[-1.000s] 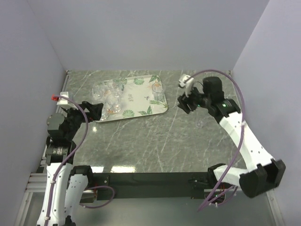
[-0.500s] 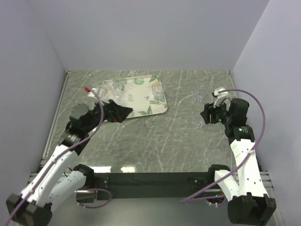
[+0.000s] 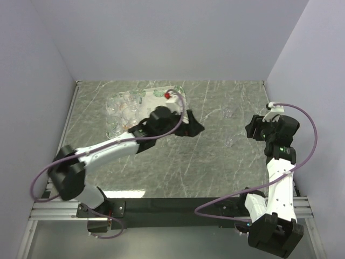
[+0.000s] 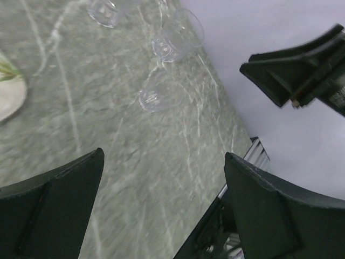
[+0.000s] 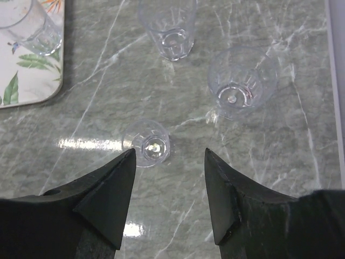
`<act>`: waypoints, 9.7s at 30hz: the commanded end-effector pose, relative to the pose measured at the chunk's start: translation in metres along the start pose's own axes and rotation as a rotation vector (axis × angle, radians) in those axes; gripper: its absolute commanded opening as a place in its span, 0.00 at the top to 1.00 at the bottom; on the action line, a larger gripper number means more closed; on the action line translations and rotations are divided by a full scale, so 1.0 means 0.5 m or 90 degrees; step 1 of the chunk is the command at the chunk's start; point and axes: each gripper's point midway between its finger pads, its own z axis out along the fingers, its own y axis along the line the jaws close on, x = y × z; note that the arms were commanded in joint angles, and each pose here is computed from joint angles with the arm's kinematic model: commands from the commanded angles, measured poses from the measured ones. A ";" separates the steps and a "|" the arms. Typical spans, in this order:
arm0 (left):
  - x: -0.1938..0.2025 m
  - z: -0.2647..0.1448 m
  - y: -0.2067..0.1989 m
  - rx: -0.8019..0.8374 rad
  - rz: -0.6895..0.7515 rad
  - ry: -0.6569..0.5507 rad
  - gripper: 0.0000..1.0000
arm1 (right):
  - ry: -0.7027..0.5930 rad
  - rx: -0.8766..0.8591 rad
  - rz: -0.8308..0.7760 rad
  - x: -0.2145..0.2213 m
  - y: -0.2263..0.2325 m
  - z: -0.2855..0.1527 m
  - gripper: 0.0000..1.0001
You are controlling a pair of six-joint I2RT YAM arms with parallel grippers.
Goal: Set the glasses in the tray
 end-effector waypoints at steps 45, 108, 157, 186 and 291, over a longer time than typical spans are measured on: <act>0.201 0.420 0.042 -0.150 0.013 0.130 0.97 | -0.040 0.051 0.004 -0.030 -0.034 -0.011 0.39; -0.263 0.047 0.683 -0.576 0.044 0.036 0.97 | -0.027 0.046 0.000 -0.020 -0.036 -0.004 0.40; -0.222 -0.514 0.382 -0.544 0.188 -0.249 0.01 | 0.132 -0.124 -0.083 -0.027 -0.010 0.050 0.41; -0.211 -0.537 0.368 -0.524 0.185 -0.291 0.01 | 0.311 -0.020 -0.145 0.035 -0.074 0.225 0.46; -0.232 -0.607 0.398 -0.613 0.180 -0.361 0.01 | 0.090 -0.603 -0.895 0.097 0.870 0.393 0.95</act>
